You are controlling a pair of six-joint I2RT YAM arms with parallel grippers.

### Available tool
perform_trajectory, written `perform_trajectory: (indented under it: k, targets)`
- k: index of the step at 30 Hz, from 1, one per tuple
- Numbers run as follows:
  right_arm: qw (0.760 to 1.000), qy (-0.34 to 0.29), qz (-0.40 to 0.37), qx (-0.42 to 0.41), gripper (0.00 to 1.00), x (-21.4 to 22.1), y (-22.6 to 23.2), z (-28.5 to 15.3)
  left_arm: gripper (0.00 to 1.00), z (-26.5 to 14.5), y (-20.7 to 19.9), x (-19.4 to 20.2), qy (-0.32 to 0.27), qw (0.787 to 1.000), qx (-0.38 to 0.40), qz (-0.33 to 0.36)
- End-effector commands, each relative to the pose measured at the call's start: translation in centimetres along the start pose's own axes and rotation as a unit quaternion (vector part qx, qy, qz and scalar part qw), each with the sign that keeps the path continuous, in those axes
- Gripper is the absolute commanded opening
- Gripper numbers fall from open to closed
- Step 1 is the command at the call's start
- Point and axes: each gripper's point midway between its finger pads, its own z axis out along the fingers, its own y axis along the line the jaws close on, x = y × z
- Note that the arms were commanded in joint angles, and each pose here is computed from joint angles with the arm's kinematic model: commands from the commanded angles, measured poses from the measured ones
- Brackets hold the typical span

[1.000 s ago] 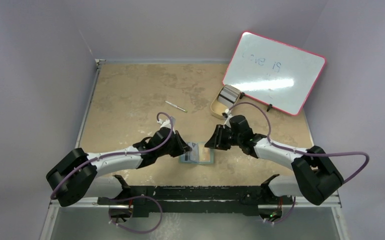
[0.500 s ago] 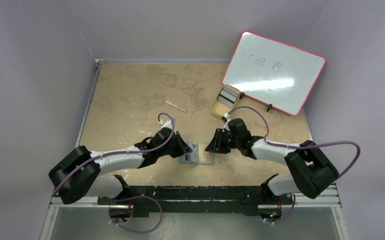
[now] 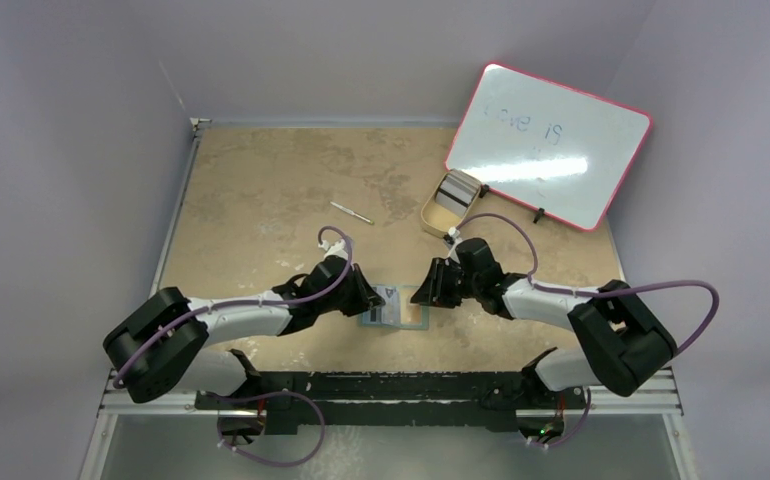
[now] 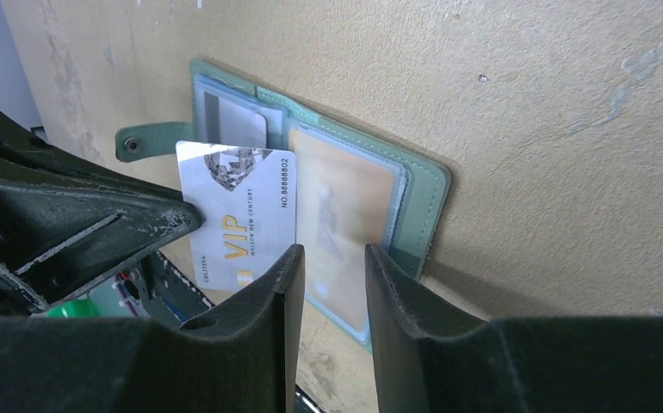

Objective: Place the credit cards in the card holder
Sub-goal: Insert the credit card into the card holder.

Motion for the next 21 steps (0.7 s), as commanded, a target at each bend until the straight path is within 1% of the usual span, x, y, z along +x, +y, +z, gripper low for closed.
perform_trajectory:
  k: [1, 8, 13, 21]
  targets:
    - [1.0, -0.007, -0.008, 0.013, 0.35, 0.1, -0.7, 0.1, 0.0, 0.2, -0.3, -0.5, -0.013, 1.0, 0.012, 0.021]
    - [1.0, -0.008, -0.008, 0.013, 0.35, 0.0, -0.6, 0.0, 0.0, 0.3, 0.7, -0.9, -0.02, 0.999, -0.017, 0.036]
    - [1.0, -0.009, -0.009, 0.013, 0.35, 0.0, -0.6, -0.1, 0.0, 0.5, 0.9, -1.3, -0.03, 0.998, -0.024, 0.04]
    - [1.0, -0.006, -0.009, 0.013, 0.35, 0.2, -0.7, -0.1, 0.0, 1.0, 1.0, -1.2, -0.027, 0.998, -0.028, 0.046]
